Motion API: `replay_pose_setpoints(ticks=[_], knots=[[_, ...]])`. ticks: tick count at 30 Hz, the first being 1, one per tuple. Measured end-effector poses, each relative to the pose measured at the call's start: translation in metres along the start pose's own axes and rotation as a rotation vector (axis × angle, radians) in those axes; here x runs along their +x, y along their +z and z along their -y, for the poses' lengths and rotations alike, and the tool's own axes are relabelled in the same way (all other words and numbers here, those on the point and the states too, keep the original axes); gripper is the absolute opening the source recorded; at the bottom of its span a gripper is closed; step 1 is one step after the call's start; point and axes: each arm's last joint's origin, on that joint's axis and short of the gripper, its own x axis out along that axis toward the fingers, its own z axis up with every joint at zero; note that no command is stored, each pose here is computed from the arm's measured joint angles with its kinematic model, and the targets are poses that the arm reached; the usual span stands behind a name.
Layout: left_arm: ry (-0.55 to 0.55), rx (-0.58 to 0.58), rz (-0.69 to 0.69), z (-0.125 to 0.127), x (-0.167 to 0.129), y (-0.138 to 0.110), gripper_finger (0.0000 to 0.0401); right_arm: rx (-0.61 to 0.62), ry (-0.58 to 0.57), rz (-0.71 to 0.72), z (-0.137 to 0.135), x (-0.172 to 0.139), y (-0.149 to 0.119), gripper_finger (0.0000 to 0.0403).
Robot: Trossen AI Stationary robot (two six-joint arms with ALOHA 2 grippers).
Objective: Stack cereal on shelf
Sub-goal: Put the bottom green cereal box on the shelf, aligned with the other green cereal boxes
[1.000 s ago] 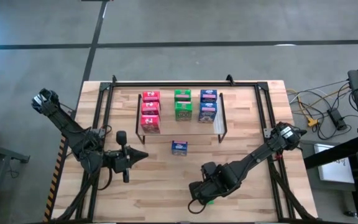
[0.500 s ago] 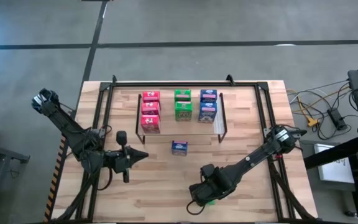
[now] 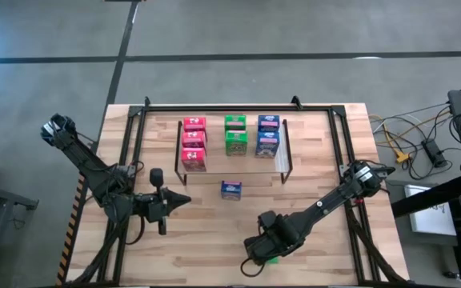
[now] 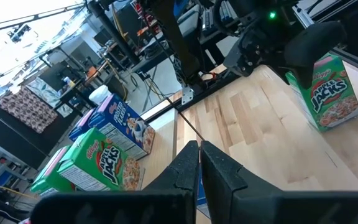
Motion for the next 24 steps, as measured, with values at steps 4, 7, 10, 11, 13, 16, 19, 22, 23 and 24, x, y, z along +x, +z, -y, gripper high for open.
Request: replay_pose_setpoints(ticks=[4, 7, 10, 11, 13, 16, 19, 22, 23, 24], knots=[[-0.001, 0.000, 0.000, 0.000, 0.000, 0.000, 0.0000, -0.032, 0.005, -0.001, -0.001, -0.002, 0.000, 0.0179], [-0.002, -0.003, 0.001, 0.000, 0.000, 0.000, 0.0000, -0.087, 0.038, 0.007, -0.004, -0.011, 0.002, 0.0178], [-0.014, -0.009, 0.006, 0.000, 0.000, 0.000, 0.0000, -0.156, 0.089, 0.074, -0.008, -0.028, 0.007, 0.0178], [-0.016, -0.012, 0.007, 0.000, 0.000, 0.000, 0.0000, -0.180, 0.101, 0.098, -0.008, -0.036, 0.010, 0.0178], [-0.016, -0.022, 0.008, 0.000, 0.000, 0.000, 0.0000, -0.232, 0.127, 0.152, -0.010, -0.051, 0.015, 0.0178], [-0.017, -0.043, 0.007, 0.000, 0.000, 0.000, 0.0000, -0.330, 0.137, 0.249, -0.011, -0.075, 0.024, 0.0178], [-0.018, -0.058, 0.003, 0.001, 0.000, 0.000, 0.0000, -0.434, 0.145, 0.336, -0.012, -0.099, 0.036, 0.0178], [-0.020, -0.070, -0.002, 0.001, 0.000, -0.001, 0.0000, -0.540, 0.164, 0.407, -0.014, -0.121, 0.053, 0.0178], [-0.020, -0.074, -0.003, 0.001, 0.000, -0.001, 0.0000, -0.574, 0.165, 0.427, -0.015, -0.128, 0.059, 0.0178], [-0.021, -0.074, -0.005, 0.001, 0.000, -0.001, 0.0000, -0.609, 0.165, 0.447, -0.015, -0.134, 0.065, 0.0178]])
